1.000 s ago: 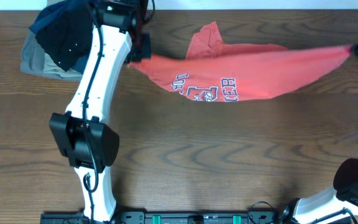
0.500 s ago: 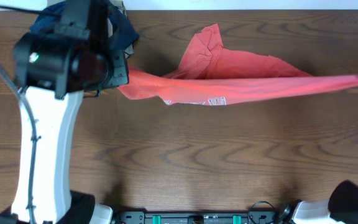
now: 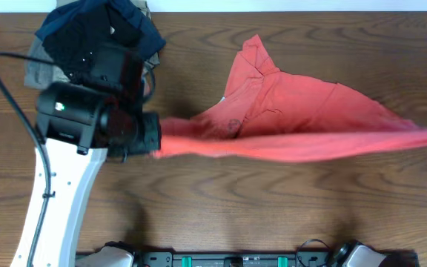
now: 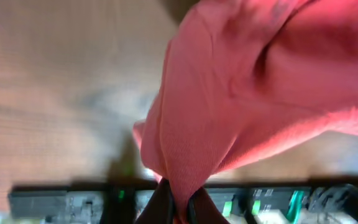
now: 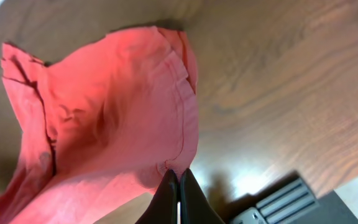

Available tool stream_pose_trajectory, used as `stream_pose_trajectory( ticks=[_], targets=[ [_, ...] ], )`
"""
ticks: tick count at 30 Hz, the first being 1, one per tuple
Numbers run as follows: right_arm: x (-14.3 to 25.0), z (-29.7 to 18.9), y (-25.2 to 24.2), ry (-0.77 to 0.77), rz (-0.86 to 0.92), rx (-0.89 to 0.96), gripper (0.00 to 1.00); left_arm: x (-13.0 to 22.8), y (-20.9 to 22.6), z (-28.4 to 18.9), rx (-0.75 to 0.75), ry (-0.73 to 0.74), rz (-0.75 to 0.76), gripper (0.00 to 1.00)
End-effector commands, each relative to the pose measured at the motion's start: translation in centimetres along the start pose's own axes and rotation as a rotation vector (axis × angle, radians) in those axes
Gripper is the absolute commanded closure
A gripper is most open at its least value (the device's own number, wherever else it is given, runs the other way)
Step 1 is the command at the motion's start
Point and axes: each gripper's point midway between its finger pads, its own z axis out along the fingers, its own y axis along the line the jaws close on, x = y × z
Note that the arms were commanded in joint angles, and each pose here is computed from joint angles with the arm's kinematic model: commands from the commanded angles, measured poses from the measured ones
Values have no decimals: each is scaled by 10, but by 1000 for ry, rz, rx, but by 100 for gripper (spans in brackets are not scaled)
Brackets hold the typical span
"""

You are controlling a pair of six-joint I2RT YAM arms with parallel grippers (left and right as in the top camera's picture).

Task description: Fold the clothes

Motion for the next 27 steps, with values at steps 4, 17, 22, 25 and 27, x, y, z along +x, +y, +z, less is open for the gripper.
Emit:
stream_pose_trajectory(
  ticks=[4, 17, 22, 25, 27],
  targets=[
    [38, 9, -14, 58, 22, 45, 95, 56, 20, 21, -55, 171, -40, 94],
    [47, 36, -3, 95, 3, -16, 1, 60, 21, 76, -36, 189, -45, 15],
    [40, 44, 17, 71, -43, -89, 5, 12, 3, 87, 33, 19, -30, 16],
    [41, 56, 24, 77, -75, -104, 18, -9, -12, 94, 93, -30, 8, 30],
    [44, 69, 31, 90, -100, -123, 34, -17, -28, 102, 160, -28, 75, 37]
  ],
)
